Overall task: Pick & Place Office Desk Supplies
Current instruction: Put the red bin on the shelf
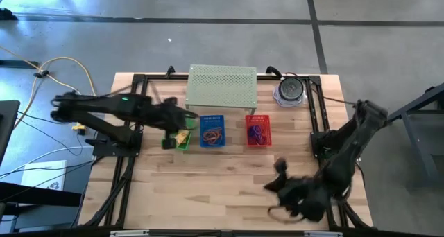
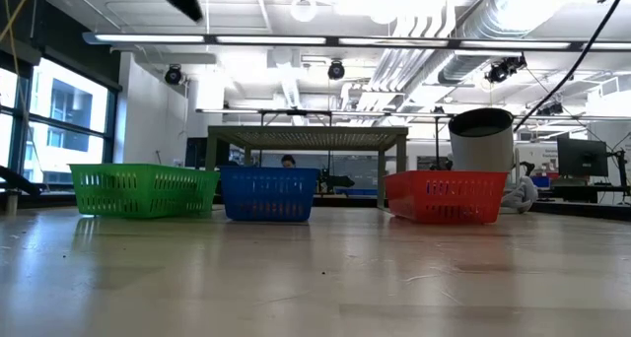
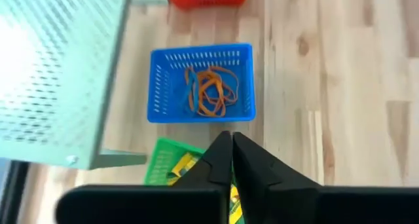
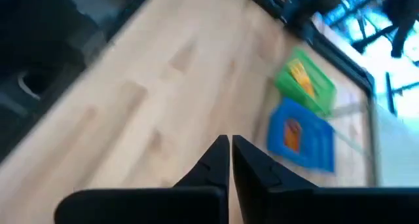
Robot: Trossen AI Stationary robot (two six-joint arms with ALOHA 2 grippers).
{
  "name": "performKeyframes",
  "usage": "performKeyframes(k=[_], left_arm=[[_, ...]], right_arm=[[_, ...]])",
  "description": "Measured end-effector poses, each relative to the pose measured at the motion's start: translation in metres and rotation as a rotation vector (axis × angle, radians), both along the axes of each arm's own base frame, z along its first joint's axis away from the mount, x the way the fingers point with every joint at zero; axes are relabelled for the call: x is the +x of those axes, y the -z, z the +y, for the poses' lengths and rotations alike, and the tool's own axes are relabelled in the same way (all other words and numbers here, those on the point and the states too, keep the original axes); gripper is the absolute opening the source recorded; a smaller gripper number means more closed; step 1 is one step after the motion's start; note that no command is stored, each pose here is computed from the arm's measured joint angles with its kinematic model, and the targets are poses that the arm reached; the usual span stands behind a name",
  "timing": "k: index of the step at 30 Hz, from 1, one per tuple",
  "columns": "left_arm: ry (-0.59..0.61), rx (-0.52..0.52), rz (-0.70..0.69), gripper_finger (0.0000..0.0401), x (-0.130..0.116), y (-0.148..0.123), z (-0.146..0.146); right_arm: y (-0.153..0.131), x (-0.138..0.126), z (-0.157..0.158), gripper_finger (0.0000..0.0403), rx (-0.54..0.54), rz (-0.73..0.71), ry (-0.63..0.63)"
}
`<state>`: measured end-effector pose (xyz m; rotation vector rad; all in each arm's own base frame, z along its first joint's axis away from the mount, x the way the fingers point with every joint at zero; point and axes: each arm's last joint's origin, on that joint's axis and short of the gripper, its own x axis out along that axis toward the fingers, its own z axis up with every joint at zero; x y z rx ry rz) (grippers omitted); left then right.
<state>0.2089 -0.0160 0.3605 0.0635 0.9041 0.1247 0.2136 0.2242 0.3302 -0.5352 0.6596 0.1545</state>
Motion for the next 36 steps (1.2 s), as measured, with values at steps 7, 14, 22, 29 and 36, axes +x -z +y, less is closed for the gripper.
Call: performKeyframes(k=[7,14,22,29,36], left_arm=[[0.010,0.040,-0.254,0.0001,-0.066,-0.007,0.014],[-0.062,0.037,-0.396,0.0000,-0.096,0.000,0.023],[-0.034,-0.014,-0.309,0.0000,-0.073,0.011,0.018],[-0.046,-0.049,-0.263,0.0000,-0.061,0.017,0.017],[-0.041,-0.048,-0.265,0.0000,-0.062,0.016,0.017]], right_arm=[[-0.037,-0.053,-0.081,0.0002,0.181,-0.099,0.045],[-0.030,-0.081,-0.118,0.0002,0.394,-0.325,-0.047],[-0.005,-0.051,-0.122,0.0002,0.193,-0.356,0.210],[0.024,-0.023,-0.133,0.0060,0.283,-0.188,0.439],[0.070,0.005,-0.145,0.0164,0.286,0.168,0.505]])
